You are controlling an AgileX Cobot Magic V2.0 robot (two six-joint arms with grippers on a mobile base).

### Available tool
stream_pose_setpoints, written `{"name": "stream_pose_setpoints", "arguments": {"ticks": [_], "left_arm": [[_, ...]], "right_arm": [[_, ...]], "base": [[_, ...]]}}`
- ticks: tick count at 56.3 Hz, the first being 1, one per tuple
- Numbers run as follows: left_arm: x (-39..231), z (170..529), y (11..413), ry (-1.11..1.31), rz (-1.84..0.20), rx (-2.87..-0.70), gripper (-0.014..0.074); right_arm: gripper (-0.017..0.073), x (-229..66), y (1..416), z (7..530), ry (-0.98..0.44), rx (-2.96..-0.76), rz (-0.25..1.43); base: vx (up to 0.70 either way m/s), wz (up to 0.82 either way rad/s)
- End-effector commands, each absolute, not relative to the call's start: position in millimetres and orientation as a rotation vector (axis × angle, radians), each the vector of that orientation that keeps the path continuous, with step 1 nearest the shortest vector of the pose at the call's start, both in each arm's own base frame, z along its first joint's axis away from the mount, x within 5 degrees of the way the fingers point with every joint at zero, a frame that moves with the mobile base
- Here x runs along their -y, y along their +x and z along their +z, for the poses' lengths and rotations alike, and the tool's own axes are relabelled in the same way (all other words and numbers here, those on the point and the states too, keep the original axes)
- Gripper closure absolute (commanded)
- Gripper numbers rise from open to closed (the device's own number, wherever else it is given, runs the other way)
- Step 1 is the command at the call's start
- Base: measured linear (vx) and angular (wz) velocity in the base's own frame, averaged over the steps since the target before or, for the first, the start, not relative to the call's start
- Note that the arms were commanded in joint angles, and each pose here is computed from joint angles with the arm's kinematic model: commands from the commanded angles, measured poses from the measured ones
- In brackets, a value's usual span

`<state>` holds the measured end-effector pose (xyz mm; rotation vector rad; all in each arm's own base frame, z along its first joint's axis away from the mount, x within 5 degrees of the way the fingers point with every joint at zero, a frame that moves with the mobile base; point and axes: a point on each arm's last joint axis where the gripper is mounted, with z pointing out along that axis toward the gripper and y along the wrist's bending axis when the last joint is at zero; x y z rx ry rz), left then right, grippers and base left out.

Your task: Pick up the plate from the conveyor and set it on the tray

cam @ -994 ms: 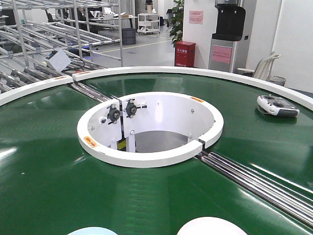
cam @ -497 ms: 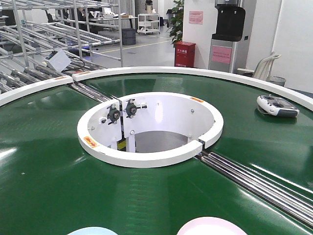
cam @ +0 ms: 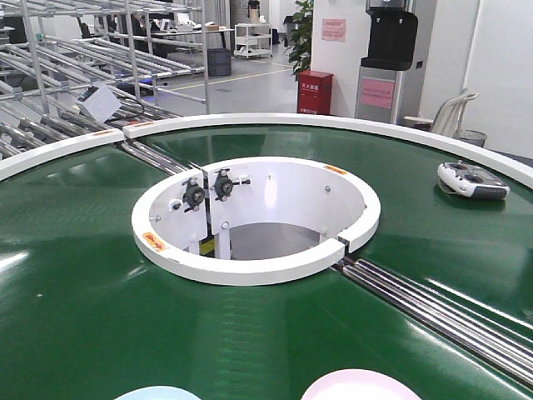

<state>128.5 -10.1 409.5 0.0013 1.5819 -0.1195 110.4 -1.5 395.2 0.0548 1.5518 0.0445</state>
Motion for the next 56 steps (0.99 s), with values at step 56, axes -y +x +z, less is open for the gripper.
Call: {"name": "stream_pose_setpoints", "arguments": {"ticks": [56], "left_arm": [[37.1,289.6,262.2,-0.132,-0.357,-2.497,0.0146]], "right_arm": [[0.004,-14.3,271.1,299.8,0.06,-2.541,0.267]], "base": [[0.0,0.0]]}}
